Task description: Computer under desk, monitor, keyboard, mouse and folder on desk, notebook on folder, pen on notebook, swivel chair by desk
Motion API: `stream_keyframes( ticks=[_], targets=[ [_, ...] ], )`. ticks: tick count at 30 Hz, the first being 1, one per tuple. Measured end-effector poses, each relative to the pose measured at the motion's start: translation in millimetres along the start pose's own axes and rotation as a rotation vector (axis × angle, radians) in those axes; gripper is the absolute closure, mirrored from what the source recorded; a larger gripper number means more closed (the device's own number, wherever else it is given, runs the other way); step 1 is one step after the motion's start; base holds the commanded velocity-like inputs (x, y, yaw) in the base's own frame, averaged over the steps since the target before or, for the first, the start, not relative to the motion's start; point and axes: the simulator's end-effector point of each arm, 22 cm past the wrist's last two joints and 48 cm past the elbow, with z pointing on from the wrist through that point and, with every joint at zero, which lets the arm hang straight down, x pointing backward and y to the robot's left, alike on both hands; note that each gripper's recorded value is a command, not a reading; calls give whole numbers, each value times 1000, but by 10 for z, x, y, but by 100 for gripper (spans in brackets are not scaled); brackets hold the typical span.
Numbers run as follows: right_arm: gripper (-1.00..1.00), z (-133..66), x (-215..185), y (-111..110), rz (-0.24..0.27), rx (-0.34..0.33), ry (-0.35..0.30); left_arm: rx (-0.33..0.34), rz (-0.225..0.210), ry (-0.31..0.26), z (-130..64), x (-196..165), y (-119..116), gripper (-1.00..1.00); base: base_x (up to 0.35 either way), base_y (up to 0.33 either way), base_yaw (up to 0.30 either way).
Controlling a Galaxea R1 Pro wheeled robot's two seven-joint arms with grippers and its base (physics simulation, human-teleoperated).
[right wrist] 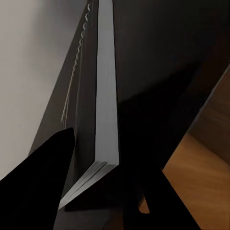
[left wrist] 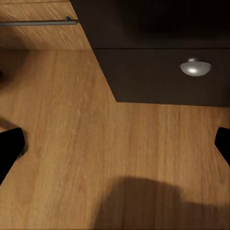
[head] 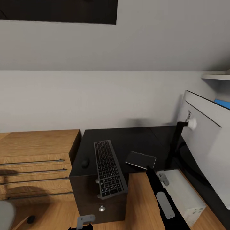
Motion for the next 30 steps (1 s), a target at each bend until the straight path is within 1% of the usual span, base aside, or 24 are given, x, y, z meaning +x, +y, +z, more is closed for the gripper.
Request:
stream_keyframes(
  ticks=[30],
  targets=[
    [100, 1, 0, 0, 2, 0, 0, 0, 0, 1, 2, 3, 1, -100, 3, 2, 0]
  ],
)
